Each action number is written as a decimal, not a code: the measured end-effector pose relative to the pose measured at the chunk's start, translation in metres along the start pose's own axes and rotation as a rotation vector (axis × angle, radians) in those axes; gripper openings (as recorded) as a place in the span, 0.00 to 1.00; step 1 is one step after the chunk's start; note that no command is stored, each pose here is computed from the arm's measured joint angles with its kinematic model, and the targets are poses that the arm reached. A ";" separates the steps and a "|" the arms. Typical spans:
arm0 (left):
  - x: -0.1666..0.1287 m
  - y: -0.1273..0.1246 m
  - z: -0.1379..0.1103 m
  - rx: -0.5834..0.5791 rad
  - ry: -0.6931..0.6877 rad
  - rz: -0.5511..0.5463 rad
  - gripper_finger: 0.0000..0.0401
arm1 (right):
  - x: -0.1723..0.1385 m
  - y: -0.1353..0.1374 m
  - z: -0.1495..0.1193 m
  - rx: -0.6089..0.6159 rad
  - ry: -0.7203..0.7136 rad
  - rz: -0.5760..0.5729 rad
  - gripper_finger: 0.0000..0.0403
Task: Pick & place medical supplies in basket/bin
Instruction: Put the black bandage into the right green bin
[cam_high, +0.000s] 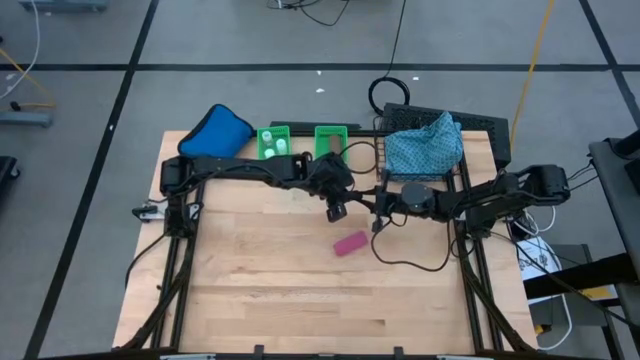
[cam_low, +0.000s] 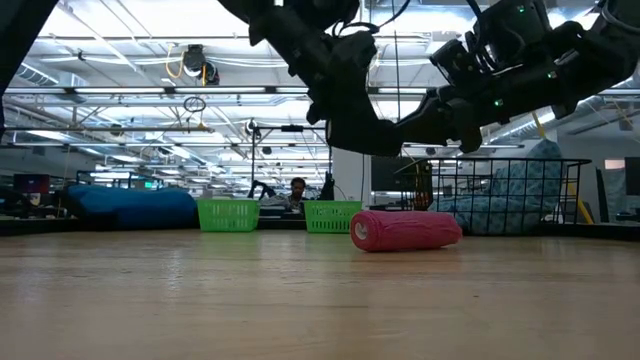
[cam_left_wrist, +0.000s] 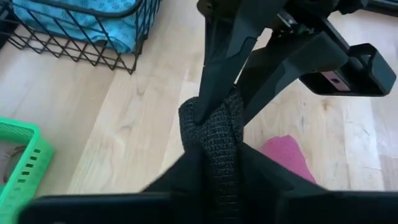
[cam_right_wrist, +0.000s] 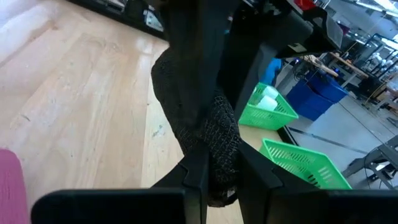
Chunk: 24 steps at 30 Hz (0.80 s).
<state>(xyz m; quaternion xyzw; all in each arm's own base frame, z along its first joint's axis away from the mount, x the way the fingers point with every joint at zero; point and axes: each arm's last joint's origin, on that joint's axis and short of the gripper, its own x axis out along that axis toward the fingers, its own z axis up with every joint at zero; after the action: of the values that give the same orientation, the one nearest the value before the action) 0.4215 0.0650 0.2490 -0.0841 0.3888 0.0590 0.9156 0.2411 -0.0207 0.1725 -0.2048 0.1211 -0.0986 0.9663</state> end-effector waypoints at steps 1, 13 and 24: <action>0.001 0.002 0.000 -0.004 0.005 0.001 0.18 | 0.000 0.000 0.000 -0.001 0.005 0.001 0.11; -0.001 0.021 -0.004 -0.032 0.041 0.045 0.12 | -0.023 -0.014 0.017 0.259 0.005 -0.082 0.30; -0.028 0.073 0.016 -0.180 -0.152 0.228 0.12 | -0.057 -0.025 0.025 0.318 0.045 -0.095 0.47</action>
<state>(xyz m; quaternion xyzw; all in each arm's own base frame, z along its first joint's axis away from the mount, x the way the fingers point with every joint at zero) 0.4012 0.1386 0.2725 -0.1164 0.3184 0.2036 0.9185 0.1901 -0.0201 0.2163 -0.0523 0.1158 -0.1665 0.9778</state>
